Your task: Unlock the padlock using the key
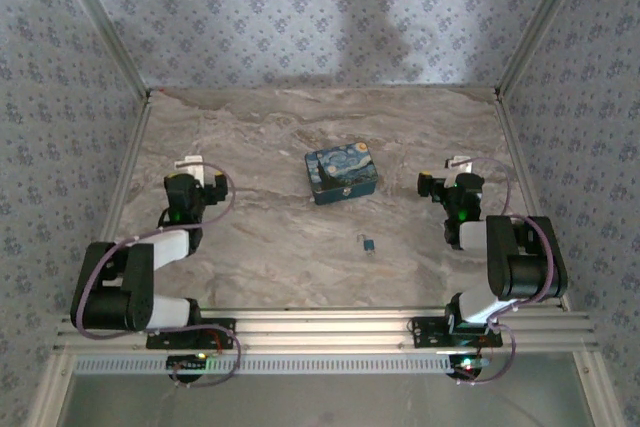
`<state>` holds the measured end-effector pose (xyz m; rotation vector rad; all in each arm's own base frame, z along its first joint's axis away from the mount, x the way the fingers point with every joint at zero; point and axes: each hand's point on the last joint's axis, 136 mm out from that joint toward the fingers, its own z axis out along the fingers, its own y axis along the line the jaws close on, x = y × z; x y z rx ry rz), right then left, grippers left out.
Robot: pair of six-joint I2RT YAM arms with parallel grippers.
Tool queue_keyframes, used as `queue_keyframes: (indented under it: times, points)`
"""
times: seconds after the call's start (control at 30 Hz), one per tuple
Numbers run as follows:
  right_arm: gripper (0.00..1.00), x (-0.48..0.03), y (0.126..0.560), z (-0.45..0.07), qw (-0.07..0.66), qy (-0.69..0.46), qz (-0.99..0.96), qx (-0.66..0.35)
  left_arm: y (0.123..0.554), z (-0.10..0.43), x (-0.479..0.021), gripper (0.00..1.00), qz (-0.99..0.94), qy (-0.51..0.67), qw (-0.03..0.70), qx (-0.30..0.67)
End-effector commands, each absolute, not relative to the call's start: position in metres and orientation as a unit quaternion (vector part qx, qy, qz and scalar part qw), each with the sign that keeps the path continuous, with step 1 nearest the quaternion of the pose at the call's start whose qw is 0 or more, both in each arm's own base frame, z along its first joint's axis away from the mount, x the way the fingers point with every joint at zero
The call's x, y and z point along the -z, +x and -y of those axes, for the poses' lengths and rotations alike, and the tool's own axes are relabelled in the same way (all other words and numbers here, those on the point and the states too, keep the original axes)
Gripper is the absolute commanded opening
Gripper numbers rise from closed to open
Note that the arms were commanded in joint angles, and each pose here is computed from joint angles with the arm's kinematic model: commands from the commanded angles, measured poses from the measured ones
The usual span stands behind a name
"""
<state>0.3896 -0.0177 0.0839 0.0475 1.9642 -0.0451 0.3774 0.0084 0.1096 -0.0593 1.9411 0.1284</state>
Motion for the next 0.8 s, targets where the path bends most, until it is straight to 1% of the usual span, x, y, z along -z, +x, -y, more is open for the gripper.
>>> queue_keyframes:
  times: [0.0, 0.23, 0.3, 0.4, 0.43, 0.77]
  points:
    - [1.00, -0.085, 0.391, 0.019, 0.554, 0.016, -0.832, 0.031, 0.382, -0.014, -0.106, 0.98, -0.808, -0.030, 0.587, -0.033]
    - [1.00, -0.085, 0.391, 0.019, 0.553, 0.015, -0.833, 0.030, 0.381, -0.005, -0.097, 0.98, -0.803, -0.008, 0.595, -0.012]
    - [1.00, -0.085, 0.391, 0.019, 0.553, 0.016, -0.832, 0.030, 0.385, -0.005, -0.096, 0.98, -0.808, -0.008, 0.589, -0.012]
    - [1.00, -0.085, 0.391, 0.019, 0.553, 0.016, -0.832, 0.031, 0.398, -0.008, -0.090, 0.98, -0.830, -0.013, 0.557, -0.016]
    - [1.00, -0.085, 0.391, 0.019, 0.553, 0.015, -0.832, 0.030, 0.398, -0.012, -0.088, 0.98, -0.833, -0.023, 0.553, -0.004]
    - [1.00, -0.085, 0.391, 0.019, 0.554, 0.014, -0.832, 0.033, 0.398, -0.015, -0.089, 0.98, -0.832, -0.028, 0.555, -0.003]
